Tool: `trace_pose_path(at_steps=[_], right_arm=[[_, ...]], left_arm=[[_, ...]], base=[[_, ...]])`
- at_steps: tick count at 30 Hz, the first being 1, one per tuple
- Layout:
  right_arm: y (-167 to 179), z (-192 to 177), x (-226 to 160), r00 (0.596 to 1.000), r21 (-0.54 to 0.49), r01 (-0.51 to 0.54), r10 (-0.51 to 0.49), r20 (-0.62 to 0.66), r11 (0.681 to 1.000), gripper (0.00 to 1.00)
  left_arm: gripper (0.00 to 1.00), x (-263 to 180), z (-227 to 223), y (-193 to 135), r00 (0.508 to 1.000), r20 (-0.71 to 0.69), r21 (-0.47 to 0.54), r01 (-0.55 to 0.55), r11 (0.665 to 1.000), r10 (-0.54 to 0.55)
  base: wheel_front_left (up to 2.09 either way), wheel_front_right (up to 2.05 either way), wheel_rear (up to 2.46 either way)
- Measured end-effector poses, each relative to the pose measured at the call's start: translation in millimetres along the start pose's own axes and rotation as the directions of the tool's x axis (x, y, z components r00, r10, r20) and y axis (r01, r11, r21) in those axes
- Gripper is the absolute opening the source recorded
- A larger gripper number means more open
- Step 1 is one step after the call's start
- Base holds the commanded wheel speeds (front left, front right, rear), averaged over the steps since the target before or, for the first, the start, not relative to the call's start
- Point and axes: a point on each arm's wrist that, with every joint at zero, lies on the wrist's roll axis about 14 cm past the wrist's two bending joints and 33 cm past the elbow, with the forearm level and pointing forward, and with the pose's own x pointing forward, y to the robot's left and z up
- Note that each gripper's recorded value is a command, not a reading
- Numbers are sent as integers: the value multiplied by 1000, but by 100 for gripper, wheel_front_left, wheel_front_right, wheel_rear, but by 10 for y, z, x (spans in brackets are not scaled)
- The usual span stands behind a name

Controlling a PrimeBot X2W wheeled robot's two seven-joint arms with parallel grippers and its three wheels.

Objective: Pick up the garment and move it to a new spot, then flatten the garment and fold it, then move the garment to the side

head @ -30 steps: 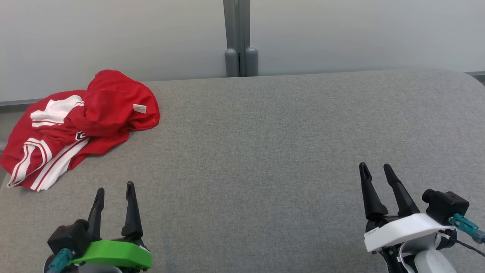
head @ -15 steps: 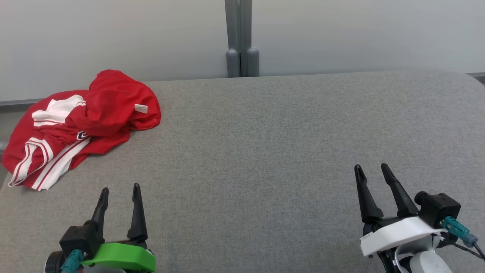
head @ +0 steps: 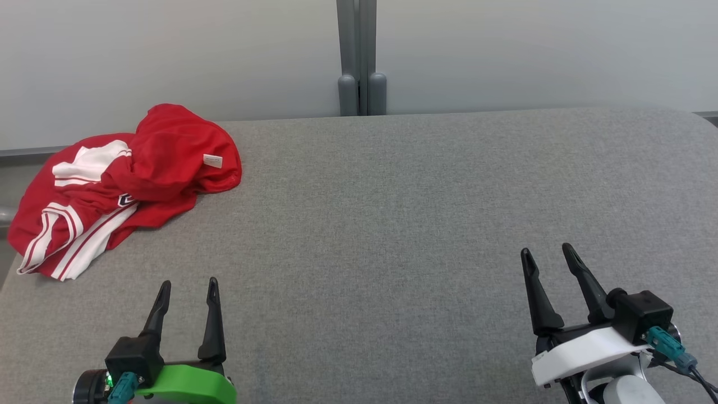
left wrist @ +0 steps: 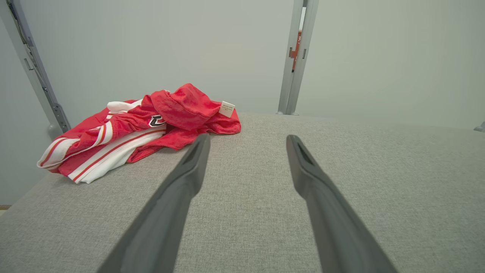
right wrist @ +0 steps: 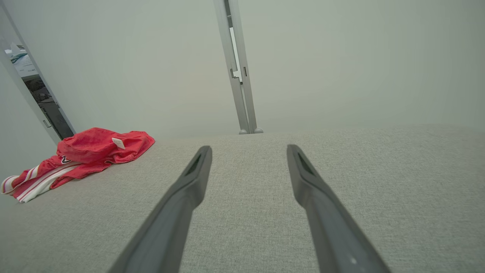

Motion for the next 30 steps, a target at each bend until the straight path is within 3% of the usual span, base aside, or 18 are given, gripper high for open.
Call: trace_pose_path(at_steps=[30], right_arm=[[42,-22,-35,1000,-31,-18,18,-7,999,100]], left_arm=[[100,-25,-90,-57,999,-42,2,-6,1000,6]], base=[[0,0,0]])
